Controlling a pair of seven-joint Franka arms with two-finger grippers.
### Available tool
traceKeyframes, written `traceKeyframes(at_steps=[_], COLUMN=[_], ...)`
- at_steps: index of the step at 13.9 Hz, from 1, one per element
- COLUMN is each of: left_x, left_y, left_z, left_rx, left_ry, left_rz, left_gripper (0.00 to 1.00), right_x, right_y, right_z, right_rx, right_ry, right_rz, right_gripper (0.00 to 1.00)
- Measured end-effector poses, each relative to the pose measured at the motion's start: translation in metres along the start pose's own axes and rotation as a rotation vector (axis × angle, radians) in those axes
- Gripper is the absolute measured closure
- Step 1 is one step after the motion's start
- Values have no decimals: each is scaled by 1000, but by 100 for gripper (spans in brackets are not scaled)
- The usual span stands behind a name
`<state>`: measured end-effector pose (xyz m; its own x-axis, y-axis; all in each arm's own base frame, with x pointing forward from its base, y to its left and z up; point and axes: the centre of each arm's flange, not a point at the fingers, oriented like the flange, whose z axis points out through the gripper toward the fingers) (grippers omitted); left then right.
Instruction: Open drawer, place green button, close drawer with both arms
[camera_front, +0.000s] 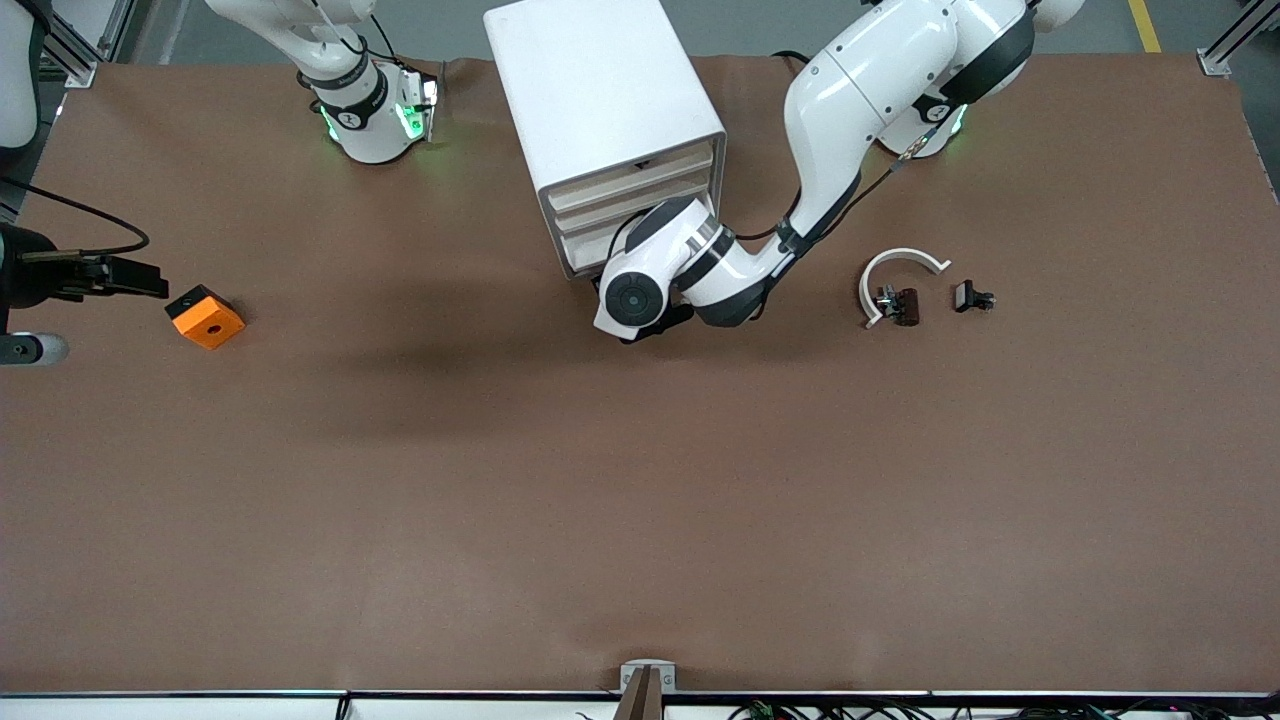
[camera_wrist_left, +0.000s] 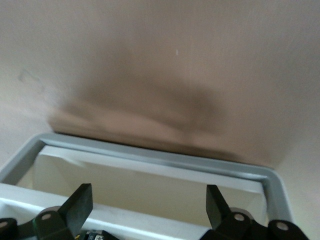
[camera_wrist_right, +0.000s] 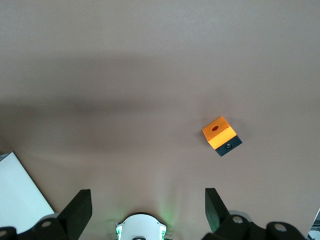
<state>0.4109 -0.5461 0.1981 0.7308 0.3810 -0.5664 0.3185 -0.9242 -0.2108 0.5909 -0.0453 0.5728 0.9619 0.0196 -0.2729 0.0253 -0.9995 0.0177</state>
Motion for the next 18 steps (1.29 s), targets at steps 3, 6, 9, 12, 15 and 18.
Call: traceKeyframes(at_steps=[3,6,9,12,15,18], left_x=[-12,-14,-13,5,41,64], left_y=[4,4,4,-1,-8,-21], left_z=[14,17,16,8,-24,-65], left_rx=[25,34,34,22,-10,-17], left_ry=[-15,-28,-28,-14,74,228], left_rz=[7,9,7,-21,-56,-52], left_gripper=[0,0,0,0,0,0], right_x=[-1,-10,-34,-47,-61,-86], right_y=[8,18,37,37,26,17], right_z=[0,-25,-62,-77,-96,-98], right_rx=[3,0,5,8,1,1], right_ry=[2,52,96,115,179,177], right_rz=[13,36,72,74,56,46], right_gripper=[0,0,0,0,0,0])
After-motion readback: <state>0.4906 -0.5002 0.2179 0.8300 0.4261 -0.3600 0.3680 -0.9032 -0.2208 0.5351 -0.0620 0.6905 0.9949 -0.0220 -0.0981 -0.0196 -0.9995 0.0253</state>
